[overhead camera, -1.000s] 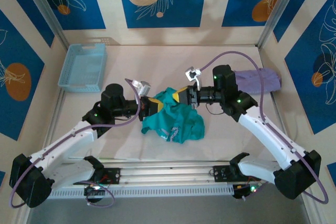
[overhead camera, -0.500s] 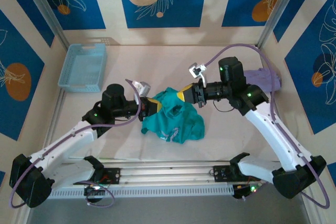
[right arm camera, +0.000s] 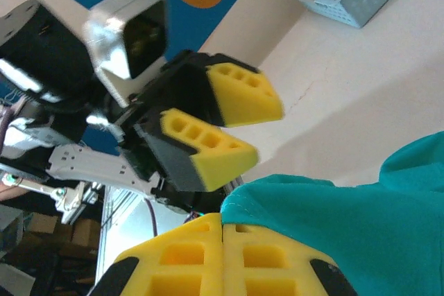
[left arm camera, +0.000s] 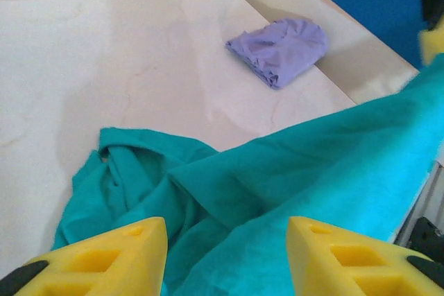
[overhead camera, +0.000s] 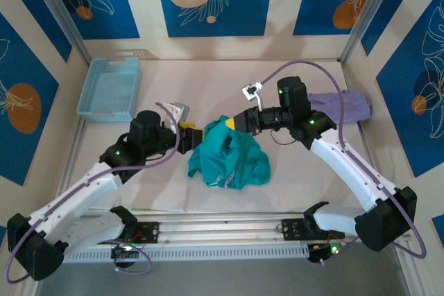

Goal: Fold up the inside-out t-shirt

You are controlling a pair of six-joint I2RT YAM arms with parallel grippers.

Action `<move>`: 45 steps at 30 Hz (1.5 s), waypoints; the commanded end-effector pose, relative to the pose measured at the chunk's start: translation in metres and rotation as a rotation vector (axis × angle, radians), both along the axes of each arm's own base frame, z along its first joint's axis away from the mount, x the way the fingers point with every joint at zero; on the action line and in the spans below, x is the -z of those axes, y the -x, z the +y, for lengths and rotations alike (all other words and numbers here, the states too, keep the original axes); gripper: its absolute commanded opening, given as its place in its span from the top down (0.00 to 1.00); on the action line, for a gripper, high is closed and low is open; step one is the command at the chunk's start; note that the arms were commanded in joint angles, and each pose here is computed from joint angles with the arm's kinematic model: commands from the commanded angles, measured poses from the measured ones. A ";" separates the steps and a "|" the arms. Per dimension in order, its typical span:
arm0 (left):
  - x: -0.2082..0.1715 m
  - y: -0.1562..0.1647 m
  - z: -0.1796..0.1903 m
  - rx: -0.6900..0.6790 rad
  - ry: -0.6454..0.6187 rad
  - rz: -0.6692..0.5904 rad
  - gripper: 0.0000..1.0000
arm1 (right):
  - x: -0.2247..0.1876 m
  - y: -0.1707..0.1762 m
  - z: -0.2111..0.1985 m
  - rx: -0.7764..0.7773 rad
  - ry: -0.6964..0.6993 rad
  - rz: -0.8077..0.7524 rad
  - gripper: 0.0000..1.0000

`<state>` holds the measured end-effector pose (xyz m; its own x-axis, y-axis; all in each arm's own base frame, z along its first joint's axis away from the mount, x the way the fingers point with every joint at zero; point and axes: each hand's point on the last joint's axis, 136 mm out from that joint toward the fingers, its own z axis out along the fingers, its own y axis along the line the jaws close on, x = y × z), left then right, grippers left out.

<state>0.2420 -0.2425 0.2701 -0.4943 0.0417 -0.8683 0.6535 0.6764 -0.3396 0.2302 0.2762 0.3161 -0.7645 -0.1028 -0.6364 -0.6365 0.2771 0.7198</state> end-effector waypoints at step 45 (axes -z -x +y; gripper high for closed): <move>-0.022 0.035 -0.053 0.356 0.194 0.022 1.00 | 0.022 -0.021 -0.014 0.119 0.064 0.006 0.74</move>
